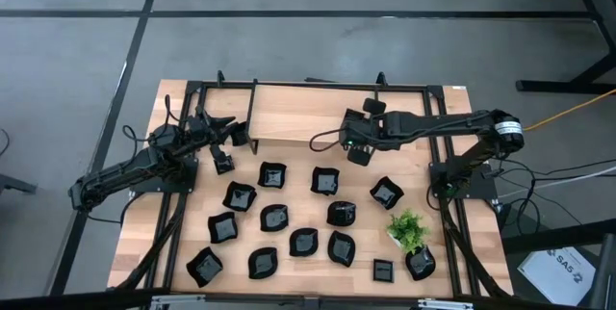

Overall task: Pick & Place Mini shaped plates
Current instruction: Put the square plate on the shelf, then put the distorted square plate on the shelf

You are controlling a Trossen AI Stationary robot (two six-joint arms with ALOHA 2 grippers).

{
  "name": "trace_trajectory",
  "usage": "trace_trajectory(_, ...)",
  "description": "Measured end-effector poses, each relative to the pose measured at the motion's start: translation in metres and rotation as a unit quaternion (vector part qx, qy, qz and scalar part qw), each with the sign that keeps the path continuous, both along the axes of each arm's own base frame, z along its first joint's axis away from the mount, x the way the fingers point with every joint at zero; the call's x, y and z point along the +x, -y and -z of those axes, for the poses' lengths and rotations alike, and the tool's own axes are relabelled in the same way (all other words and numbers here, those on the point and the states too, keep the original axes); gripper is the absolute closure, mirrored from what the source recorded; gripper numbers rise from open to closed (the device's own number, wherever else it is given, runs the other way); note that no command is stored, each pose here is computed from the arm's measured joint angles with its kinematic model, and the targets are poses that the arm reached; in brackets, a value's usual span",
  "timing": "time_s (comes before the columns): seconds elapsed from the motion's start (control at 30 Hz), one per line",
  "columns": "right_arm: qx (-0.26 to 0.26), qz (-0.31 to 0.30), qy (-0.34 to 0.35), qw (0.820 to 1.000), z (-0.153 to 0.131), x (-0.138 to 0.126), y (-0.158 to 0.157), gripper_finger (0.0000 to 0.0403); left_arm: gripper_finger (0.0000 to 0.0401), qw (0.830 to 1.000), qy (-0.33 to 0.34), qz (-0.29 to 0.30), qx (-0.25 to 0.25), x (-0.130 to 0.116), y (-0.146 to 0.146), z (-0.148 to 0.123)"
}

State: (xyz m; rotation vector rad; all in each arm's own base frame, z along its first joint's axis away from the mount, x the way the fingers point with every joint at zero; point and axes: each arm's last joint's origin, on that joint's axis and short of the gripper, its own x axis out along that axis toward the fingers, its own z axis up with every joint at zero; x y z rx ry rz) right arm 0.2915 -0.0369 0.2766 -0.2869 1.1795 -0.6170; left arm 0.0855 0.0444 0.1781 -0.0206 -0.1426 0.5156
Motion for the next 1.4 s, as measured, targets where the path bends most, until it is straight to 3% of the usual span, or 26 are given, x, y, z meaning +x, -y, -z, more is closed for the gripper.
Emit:
trace_trajectory(0.3,0.009,-0.007,-0.002,1.0,0.0,0.0,-0.001,0.0366,0.0315,1.0,0.0,0.0,0.0,0.0,0.0,0.0)
trace_trajectory(0.53,0.003,-0.049,-0.031,0.998,0.001,0.0,-0.001,0.0352,0.0315,1.0,0.0,0.0,0.0,0.0,0.0,0.0)
trace_trajectory(0.73,0.004,-0.049,-0.027,0.998,-0.002,0.001,-0.004,0.0358,0.0315,1.0,0.0,0.0,0.0,0.0,0.0,0.0)
trace_trajectory(0.87,0.009,-0.049,-0.011,0.999,-0.018,0.002,-0.011,0.0369,0.0315,1.0,0.0,0.0,0.0,0.0,0.0,0.0)
trace_trajectory(1.17,0.128,-0.009,0.076,0.989,-0.046,0.004,-0.038,0.0381,0.0315,1.0,0.0,0.0,0.0,0.0,0.0,0.0)
trace_trajectory(1.4,0.204,0.051,0.082,0.974,-0.044,-0.005,-0.066,0.0337,0.0315,1.0,0.0,0.0,0.0,0.0,0.0,0.0)
